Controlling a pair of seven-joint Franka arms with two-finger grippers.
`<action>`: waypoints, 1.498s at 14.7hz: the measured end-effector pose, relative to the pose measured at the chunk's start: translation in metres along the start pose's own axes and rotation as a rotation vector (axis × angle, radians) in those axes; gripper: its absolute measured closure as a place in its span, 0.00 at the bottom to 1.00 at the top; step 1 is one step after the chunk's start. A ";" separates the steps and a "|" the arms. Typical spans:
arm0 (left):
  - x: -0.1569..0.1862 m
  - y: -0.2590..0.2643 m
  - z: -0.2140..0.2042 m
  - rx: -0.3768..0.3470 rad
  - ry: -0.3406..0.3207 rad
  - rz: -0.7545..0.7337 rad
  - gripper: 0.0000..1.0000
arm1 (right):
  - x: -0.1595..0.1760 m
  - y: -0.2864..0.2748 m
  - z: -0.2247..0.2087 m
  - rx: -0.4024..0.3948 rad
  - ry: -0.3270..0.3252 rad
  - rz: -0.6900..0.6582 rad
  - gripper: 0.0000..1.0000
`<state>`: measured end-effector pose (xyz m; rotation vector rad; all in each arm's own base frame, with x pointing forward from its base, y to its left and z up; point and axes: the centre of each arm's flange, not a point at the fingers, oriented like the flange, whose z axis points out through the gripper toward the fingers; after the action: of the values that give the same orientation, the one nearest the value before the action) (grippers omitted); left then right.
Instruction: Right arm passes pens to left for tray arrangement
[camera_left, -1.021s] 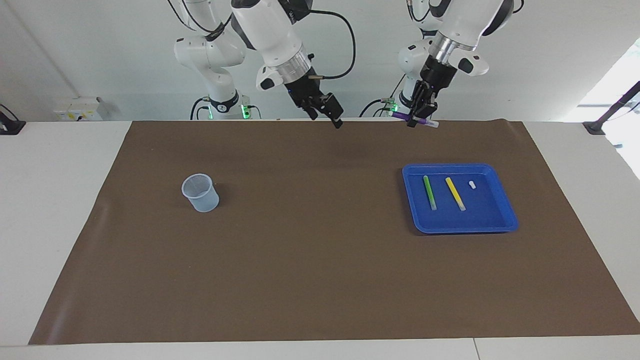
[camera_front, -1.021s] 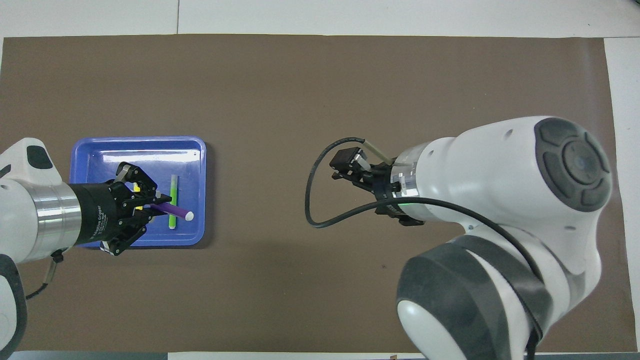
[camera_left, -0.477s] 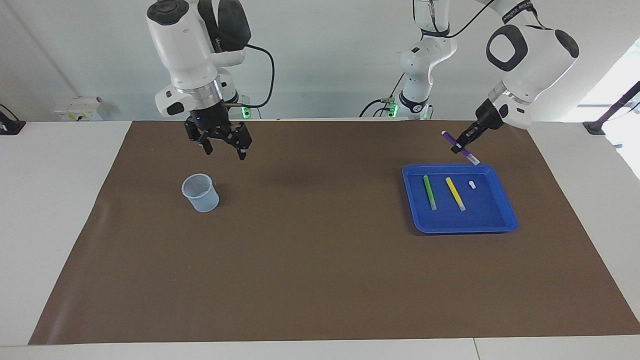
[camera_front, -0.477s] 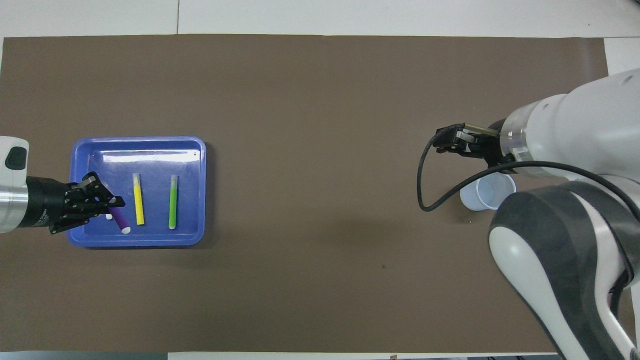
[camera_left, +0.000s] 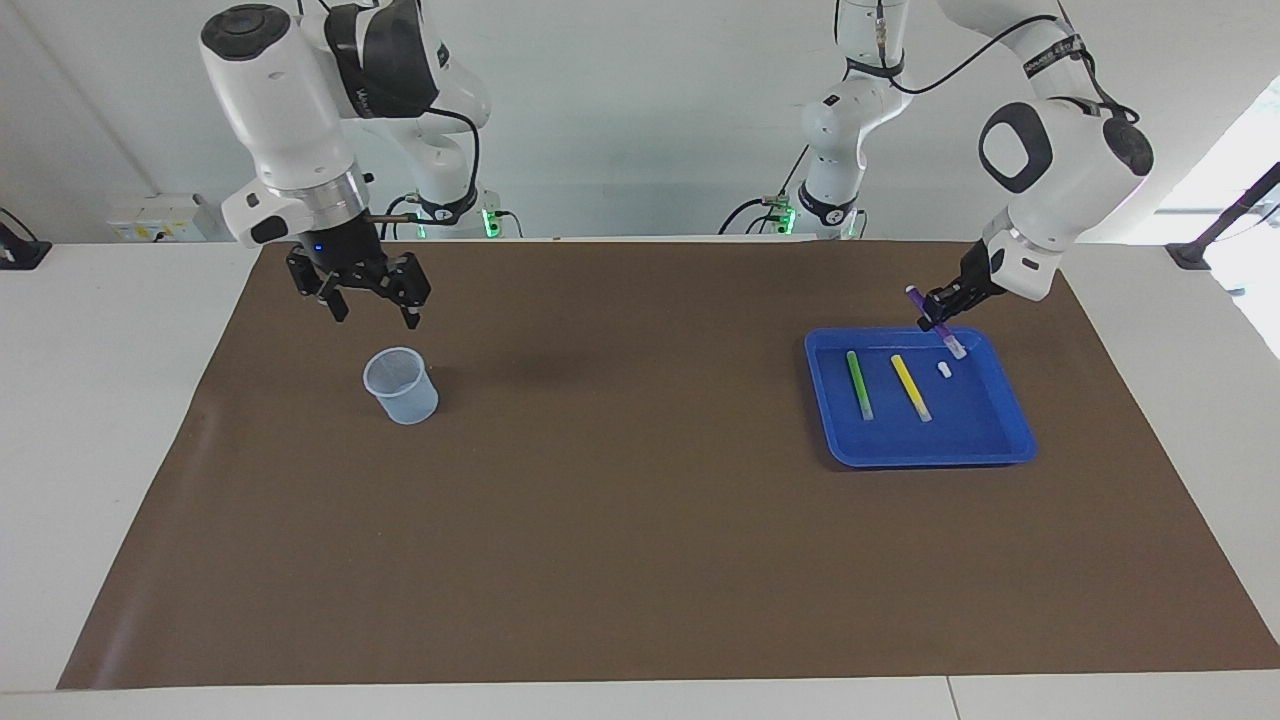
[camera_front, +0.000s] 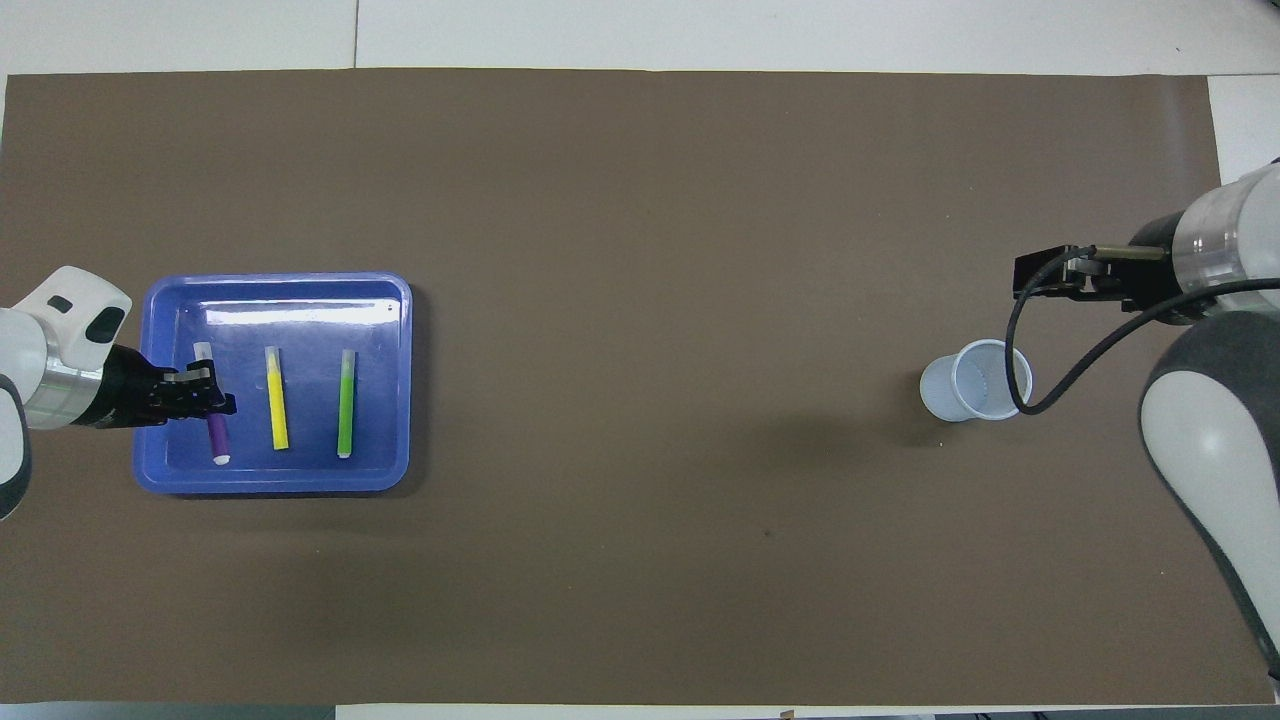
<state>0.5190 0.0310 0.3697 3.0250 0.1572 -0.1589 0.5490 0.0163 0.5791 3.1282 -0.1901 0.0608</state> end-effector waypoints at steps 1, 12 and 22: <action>0.007 -0.004 0.014 0.015 -0.002 0.031 0.83 | -0.002 0.003 -0.005 -0.003 -0.016 -0.008 0.00; 0.022 -0.018 0.042 0.023 0.006 0.101 0.42 | -0.015 0.007 -0.019 -0.025 -0.118 -0.025 0.00; 0.040 0.037 -0.066 0.039 -0.043 0.093 0.00 | -0.016 0.009 -0.026 -0.027 -0.119 -0.022 0.00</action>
<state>0.5694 0.0056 0.4340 3.0577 0.0102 -0.2208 0.5314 0.0097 0.6041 3.1085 -0.1553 -0.1279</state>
